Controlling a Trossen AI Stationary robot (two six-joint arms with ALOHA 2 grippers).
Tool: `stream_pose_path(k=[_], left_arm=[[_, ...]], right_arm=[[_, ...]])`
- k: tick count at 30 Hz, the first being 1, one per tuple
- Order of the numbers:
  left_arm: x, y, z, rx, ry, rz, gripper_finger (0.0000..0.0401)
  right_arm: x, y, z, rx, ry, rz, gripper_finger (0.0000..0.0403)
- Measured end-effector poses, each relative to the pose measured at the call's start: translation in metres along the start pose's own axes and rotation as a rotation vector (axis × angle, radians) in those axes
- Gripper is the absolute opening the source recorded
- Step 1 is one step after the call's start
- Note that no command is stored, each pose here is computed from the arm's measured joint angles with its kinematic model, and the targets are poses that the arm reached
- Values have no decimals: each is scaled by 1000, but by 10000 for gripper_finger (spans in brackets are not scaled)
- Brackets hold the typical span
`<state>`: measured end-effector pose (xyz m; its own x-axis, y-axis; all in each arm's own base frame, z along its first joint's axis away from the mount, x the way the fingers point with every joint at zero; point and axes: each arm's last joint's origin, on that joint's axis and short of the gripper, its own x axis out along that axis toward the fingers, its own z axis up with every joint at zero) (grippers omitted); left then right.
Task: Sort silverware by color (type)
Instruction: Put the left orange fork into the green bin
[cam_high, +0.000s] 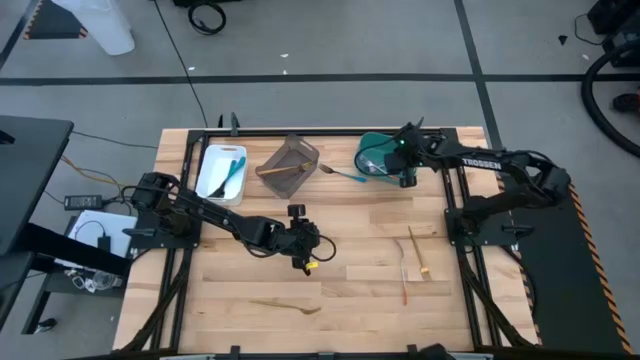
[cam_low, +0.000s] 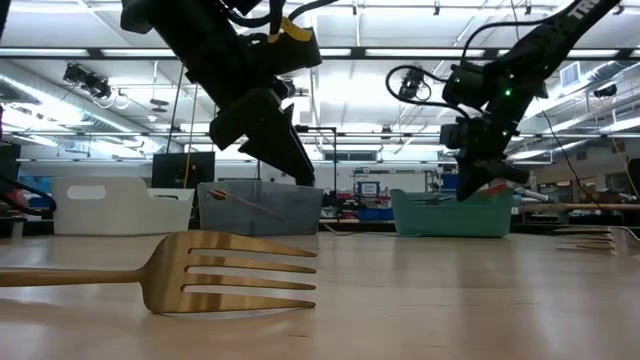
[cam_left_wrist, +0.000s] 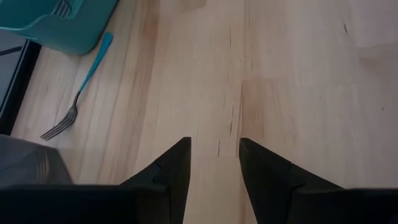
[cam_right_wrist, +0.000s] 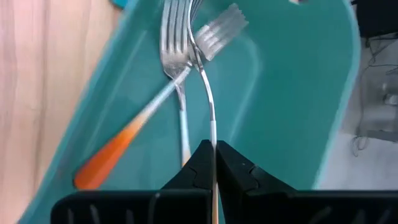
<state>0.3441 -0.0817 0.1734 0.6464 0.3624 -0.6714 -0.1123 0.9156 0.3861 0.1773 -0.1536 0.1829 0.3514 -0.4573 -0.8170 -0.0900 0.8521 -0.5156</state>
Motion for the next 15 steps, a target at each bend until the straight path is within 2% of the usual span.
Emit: stream_pose_path(k=[15], left_arm=[[0, 0, 0, 2, -3, 0, 144]], right_arm=[[35, 8, -1, 54, 73, 82, 20]])
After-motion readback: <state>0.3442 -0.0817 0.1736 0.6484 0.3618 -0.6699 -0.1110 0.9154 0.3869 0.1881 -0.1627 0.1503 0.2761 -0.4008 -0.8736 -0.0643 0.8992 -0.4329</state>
